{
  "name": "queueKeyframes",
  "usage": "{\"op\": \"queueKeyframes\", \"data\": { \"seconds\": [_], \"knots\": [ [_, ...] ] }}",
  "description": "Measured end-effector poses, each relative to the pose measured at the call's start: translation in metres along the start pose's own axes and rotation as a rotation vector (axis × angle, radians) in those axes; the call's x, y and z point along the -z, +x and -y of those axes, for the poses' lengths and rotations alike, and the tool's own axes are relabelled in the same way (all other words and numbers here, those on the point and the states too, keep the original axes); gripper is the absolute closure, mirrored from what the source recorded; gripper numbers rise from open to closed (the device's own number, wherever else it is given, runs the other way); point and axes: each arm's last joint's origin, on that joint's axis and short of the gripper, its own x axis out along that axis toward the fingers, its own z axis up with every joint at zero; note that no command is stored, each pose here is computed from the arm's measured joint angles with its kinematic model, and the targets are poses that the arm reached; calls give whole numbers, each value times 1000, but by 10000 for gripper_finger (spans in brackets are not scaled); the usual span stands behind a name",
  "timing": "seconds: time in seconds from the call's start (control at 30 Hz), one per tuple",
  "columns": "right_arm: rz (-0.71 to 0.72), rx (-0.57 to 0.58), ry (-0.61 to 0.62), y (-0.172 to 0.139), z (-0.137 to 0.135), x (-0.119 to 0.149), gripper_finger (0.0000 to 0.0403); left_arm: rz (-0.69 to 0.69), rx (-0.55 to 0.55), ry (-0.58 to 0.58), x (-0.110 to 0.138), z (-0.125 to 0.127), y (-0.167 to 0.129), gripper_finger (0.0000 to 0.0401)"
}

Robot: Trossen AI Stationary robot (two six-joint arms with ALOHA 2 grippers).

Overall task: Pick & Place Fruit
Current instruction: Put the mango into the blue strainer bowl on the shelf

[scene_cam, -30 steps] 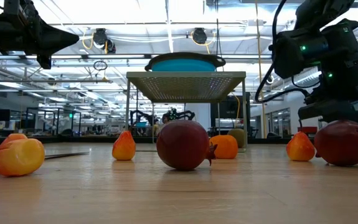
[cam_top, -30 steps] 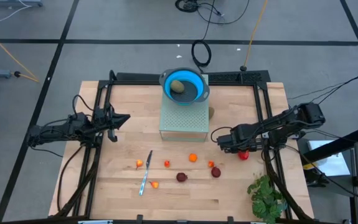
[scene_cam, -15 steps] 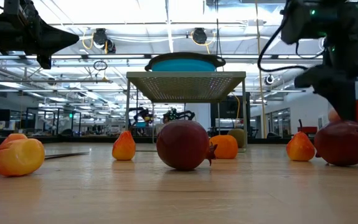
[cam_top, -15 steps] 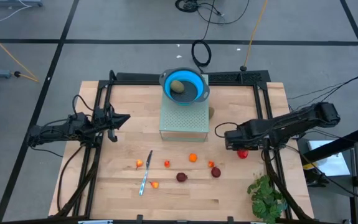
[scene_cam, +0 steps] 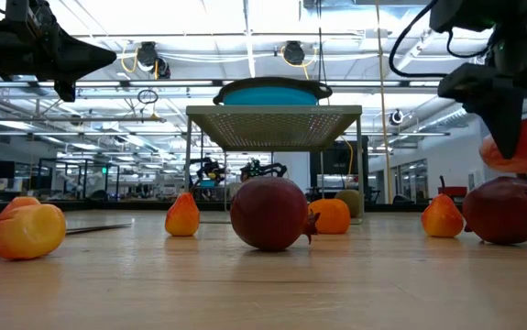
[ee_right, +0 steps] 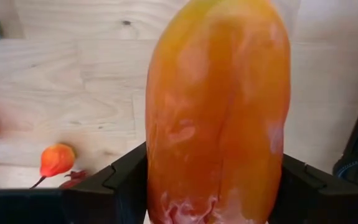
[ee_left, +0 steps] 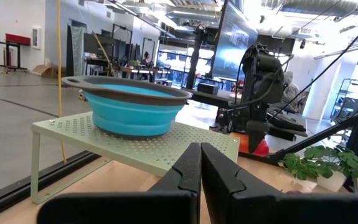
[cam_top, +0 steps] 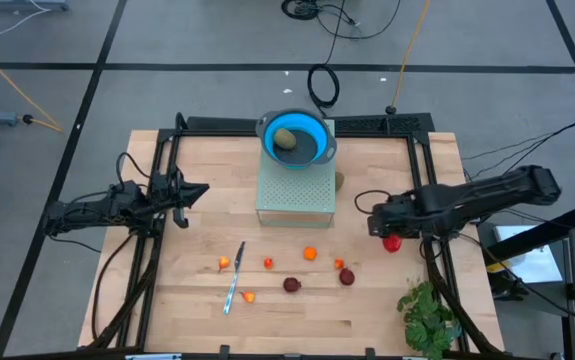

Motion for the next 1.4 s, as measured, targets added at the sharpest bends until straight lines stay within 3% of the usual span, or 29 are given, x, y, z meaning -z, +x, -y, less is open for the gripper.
{"op": "queueKeyframes", "data": {
  "seconds": [0.3, 0.5, 1.07, 1.4],
  "knots": [
    [1, -36, -23, -5, 3, 0, 173, 0, 0, -1, 0, 0, 0, 391],
    [83, -94, -145, -8, 1, -2, 176, 0, 0, -1, 0, 0, 0, 391],
    [377, -486, -449, -39, -10, -4, 177, -1, 0, -5, 0, 0, 0, 391],
    [488, -651, -462, -60, -3, -5, 178, 0, -1, -6, 0, 0, 0, 391]
  ]
}}
